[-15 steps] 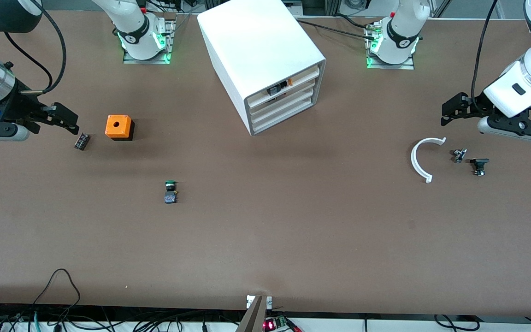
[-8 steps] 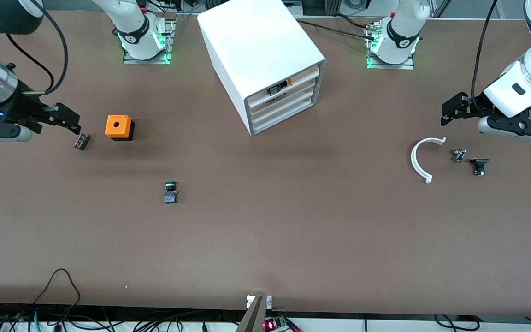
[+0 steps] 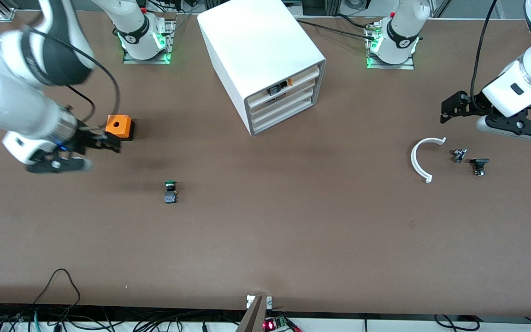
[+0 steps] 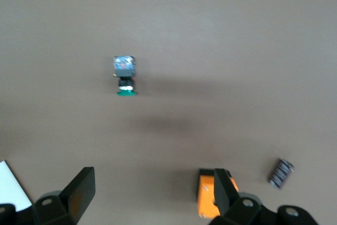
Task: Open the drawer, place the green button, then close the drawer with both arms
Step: 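Grasp the button with the right gripper while the left gripper reaches the drawer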
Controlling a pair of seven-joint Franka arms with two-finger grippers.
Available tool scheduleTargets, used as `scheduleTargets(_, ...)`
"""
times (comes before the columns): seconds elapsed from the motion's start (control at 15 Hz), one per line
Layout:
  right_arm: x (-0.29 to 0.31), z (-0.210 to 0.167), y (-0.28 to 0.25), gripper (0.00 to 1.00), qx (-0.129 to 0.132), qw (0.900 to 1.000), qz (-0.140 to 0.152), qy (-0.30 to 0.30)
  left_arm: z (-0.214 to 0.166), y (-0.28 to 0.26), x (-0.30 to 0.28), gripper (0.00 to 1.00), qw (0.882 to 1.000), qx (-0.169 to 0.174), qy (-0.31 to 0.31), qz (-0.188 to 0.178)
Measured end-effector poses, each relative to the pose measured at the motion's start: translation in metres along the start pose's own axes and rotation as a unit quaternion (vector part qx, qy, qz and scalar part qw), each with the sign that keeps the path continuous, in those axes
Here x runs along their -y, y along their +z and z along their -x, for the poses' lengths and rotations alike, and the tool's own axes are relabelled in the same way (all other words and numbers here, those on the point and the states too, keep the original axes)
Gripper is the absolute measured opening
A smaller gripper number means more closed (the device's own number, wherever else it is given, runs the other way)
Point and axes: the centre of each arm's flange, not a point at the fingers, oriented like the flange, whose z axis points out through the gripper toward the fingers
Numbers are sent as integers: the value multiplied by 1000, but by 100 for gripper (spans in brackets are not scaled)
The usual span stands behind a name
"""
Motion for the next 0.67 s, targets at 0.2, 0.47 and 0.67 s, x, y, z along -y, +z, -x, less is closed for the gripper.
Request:
scheduleTargets(0.2,23,-19,41,100,-10,1000,-3,-15,4,14,-25,100,998,46,21,26)
scheduleTargets(0.47,35,-38,89,100,-25,999,-9,-22,5,34,-54,100,985,93,69,128)
scheduleTargets(0.67,45,-49,130,100,-31,999,-13,-26,0,63,-60,100,965,128,95,206)
